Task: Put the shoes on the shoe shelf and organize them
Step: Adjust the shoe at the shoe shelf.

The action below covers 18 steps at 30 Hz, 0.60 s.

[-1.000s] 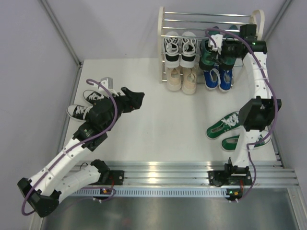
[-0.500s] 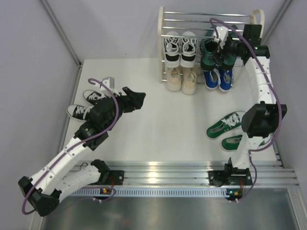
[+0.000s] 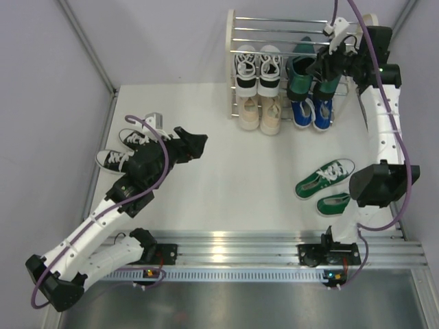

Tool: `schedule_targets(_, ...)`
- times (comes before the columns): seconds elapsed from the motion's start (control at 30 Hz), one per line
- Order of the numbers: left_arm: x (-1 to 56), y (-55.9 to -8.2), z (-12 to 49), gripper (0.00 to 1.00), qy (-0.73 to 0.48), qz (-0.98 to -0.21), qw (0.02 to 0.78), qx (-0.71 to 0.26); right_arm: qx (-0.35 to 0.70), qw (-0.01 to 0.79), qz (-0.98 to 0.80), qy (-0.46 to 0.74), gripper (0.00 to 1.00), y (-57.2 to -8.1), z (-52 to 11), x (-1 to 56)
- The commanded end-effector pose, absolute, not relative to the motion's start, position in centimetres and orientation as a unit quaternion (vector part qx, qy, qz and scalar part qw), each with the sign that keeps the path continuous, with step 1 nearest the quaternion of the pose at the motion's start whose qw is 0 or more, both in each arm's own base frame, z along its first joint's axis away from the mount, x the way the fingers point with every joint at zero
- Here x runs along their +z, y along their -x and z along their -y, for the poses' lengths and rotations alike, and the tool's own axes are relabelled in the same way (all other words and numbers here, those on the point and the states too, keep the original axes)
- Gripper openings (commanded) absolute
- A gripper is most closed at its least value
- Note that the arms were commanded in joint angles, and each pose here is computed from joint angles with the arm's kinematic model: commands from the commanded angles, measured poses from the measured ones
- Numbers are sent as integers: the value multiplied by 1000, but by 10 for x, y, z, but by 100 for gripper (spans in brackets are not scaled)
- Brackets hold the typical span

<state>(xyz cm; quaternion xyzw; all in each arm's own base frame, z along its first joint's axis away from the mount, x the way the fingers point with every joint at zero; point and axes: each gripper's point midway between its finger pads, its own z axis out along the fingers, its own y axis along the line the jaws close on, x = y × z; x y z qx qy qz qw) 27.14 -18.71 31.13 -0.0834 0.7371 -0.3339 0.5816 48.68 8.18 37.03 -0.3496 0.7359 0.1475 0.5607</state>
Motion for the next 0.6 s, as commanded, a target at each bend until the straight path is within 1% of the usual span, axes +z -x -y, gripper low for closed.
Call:
schedule_targets(0.0, 323, -272, 187, 81, 89, -717, 595, -351, 211, 529, -750, 336, 30, -445, -108, 372)
schedule_targets(0.03, 323, -272, 188, 81, 90, -717, 595, -353, 228, 509, -754, 349, 28, -439, -122, 356)
schedule_targets(0.1, 325, -271, 187, 81, 89, -715, 596, -355, 238, 477, -765, 361, 23, -434, -127, 335)
schedule_targets(0.17, 325, -270, 186, 81, 90, -715, 596, -354, 240, 459, -769, 374, 22, -435, -132, 324)
schedule_targets(0.27, 322, -268, 184, 81, 94, -716, 594, -354, 208, 435, -789, 381, 19, -445, -133, 299)
schedule_targets(0.3, 323, -267, 183, 81, 96, -713, 596, -356, 182, 427, -807, 365, 14, -453, -126, 291)
schedule_targets(0.43, 322, -265, 181, 81, 102, -711, 596, -359, 126, 440, -829, 320, 11, -484, -112, 283)
schedule_targets(0.57, 322, -264, 178, 81, 103, -712, 598, -354, 79, 442, -843, 294, 9, -502, -97, 274)
